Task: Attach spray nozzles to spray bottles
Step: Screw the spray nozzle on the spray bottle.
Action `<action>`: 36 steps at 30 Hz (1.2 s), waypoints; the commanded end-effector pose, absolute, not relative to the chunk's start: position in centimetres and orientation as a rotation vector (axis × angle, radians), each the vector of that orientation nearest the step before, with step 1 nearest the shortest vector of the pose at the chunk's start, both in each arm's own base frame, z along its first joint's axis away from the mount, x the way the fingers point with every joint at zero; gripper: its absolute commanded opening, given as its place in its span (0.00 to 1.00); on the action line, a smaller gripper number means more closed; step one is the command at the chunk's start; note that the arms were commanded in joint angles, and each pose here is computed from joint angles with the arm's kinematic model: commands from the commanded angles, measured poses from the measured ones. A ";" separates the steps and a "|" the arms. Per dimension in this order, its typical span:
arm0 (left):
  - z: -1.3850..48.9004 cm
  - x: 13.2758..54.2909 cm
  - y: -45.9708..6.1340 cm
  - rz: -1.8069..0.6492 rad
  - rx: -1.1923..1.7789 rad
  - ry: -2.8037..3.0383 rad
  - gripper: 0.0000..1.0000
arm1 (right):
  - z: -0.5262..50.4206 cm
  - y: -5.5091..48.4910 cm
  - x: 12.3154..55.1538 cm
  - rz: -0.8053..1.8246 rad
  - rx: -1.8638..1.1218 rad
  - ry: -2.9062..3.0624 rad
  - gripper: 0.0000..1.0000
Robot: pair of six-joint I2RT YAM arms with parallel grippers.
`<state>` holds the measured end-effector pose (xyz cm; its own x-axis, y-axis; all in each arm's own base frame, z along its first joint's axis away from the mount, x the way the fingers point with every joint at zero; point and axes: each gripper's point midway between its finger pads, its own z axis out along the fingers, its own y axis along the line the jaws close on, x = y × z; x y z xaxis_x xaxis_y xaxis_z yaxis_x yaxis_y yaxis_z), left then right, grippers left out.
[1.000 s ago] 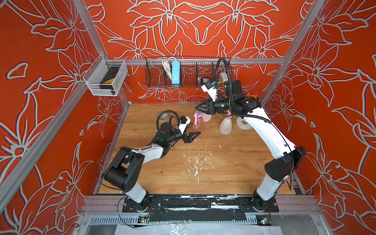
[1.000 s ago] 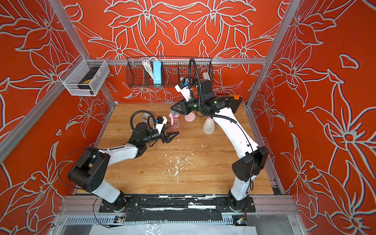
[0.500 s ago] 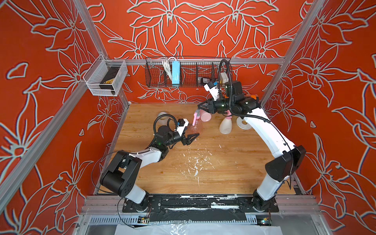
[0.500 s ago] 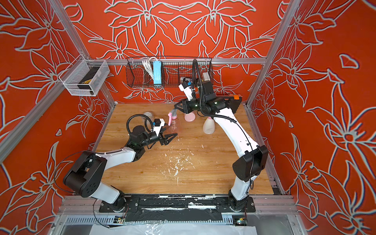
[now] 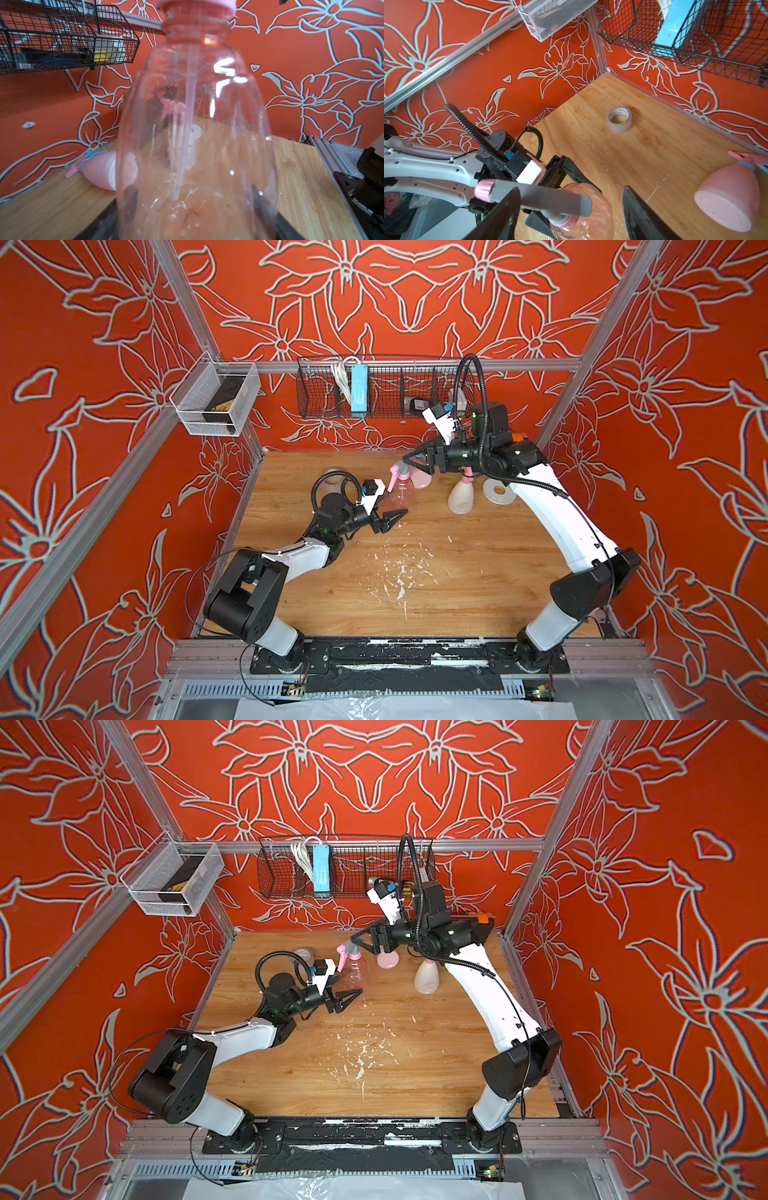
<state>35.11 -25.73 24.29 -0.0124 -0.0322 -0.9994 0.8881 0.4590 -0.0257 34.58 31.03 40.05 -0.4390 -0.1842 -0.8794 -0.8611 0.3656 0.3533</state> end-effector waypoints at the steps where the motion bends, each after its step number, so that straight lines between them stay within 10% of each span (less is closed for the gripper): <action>1: 26.5 34.6 -25.9 -0.921 0.855 1.326 0.46 | 41.5 31.6 33.5 1.168 -1.002 1.759 0.81; 9: 26.6 34.6 -26.0 -0.987 0.866 1.340 0.46 | 41.4 33.0 33.7 1.308 -1.040 1.739 0.85; 24: 26.9 35.6 -25.3 -0.960 0.824 1.353 0.47 | 41.1 32.3 33.7 1.262 -0.965 1.739 0.40; 36: 27.2 36.2 -24.9 -0.917 0.791 1.358 0.46 | 40.7 31.5 33.4 1.200 -0.919 1.746 0.32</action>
